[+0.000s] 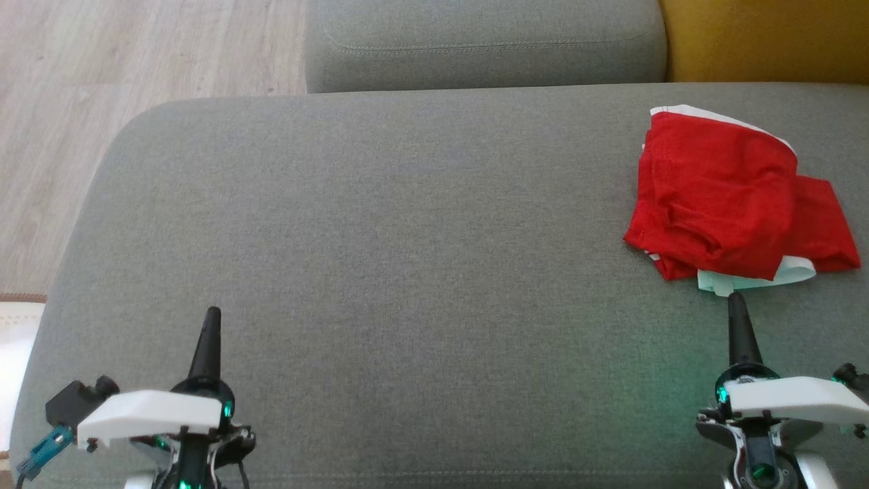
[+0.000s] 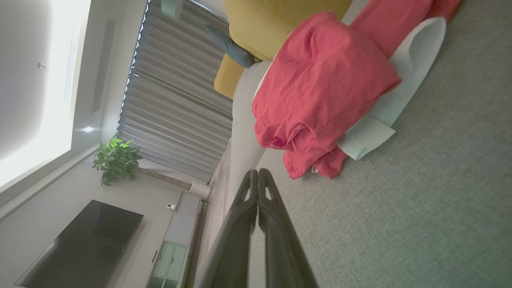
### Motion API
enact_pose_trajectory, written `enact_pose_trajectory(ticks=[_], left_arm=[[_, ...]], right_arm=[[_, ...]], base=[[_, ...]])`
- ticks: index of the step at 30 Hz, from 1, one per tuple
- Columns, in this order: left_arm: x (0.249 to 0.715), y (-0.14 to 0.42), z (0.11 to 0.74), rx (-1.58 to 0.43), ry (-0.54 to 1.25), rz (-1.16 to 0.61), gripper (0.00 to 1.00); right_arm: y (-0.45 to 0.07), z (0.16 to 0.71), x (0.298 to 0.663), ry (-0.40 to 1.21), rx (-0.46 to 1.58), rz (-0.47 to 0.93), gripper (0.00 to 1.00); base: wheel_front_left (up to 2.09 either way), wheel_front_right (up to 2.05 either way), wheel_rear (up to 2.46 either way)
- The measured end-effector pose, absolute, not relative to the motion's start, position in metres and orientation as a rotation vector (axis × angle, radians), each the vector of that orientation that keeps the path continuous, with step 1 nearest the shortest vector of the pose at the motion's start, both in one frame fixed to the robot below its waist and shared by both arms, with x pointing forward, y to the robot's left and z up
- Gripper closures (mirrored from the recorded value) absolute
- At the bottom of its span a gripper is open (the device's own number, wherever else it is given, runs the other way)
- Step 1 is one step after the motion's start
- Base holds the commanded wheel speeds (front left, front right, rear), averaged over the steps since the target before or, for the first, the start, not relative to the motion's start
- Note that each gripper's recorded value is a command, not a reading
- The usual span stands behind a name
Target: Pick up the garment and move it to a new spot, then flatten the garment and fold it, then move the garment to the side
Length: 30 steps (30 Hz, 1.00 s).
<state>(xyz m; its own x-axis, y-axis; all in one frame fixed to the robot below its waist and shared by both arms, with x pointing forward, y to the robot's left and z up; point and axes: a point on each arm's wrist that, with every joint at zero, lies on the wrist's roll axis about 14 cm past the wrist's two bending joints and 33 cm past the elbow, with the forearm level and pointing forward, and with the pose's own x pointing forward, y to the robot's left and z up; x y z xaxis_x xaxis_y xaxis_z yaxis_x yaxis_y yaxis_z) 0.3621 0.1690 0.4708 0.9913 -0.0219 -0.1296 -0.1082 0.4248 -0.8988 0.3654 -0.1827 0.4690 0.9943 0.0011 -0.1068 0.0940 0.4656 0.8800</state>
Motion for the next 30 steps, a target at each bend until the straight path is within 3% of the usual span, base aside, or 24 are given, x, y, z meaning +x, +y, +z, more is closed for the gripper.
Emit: enact_pose_trajectory(ticks=[30], left_arm=[[0.368, 0.181, 0.470, -1.435, 0.121, 0.070, 1.00]], right_arm=[[-0.198, 0.472, 0.369, 0.075, 1.420, -0.095, 1.00]], base=[[0.00, 0.00, 0.00]])
